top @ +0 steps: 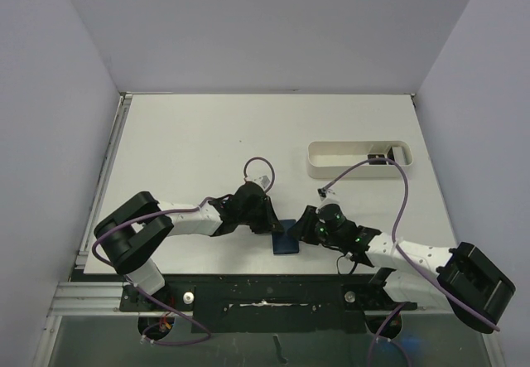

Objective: Put the credit cards into the card holder
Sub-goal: Close the card holder at the center of the board.

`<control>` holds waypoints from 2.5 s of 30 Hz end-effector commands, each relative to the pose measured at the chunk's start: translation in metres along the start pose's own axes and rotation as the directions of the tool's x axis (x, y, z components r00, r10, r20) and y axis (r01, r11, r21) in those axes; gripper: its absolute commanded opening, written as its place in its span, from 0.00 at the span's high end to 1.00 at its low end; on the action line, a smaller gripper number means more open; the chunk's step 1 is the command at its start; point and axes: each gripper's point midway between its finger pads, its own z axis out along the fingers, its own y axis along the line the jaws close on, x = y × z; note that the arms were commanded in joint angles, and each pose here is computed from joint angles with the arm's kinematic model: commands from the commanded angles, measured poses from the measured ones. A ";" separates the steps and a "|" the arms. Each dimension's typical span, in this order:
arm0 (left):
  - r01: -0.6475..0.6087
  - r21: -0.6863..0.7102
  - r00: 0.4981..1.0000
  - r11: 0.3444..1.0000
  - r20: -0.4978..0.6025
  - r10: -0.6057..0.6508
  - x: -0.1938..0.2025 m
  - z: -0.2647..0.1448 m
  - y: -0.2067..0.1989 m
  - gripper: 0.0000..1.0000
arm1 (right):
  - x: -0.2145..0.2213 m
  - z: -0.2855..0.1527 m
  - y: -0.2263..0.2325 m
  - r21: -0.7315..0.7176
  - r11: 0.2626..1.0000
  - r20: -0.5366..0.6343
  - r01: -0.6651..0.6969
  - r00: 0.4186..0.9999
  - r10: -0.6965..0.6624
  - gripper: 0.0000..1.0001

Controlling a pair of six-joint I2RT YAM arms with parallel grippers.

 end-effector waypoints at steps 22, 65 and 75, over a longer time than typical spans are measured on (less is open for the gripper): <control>-0.002 -0.081 1.000 0.997 -0.015 0.001 0.008 0.007 0.020 0.96 | -0.026 -0.018 0.012 0.031 0.998 0.053 0.045 0.998 -0.047 0.78; 0.001 -0.096 1.000 0.995 -0.015 -0.002 0.009 0.008 0.023 0.96 | -0.013 0.003 0.023 -0.031 0.998 -0.056 0.058 0.997 -0.060 0.79; 0.001 -0.095 1.000 0.995 -0.016 -0.002 0.009 0.008 0.022 0.96 | -0.017 -0.006 0.014 0.016 0.998 -0.036 0.062 0.997 -0.061 0.80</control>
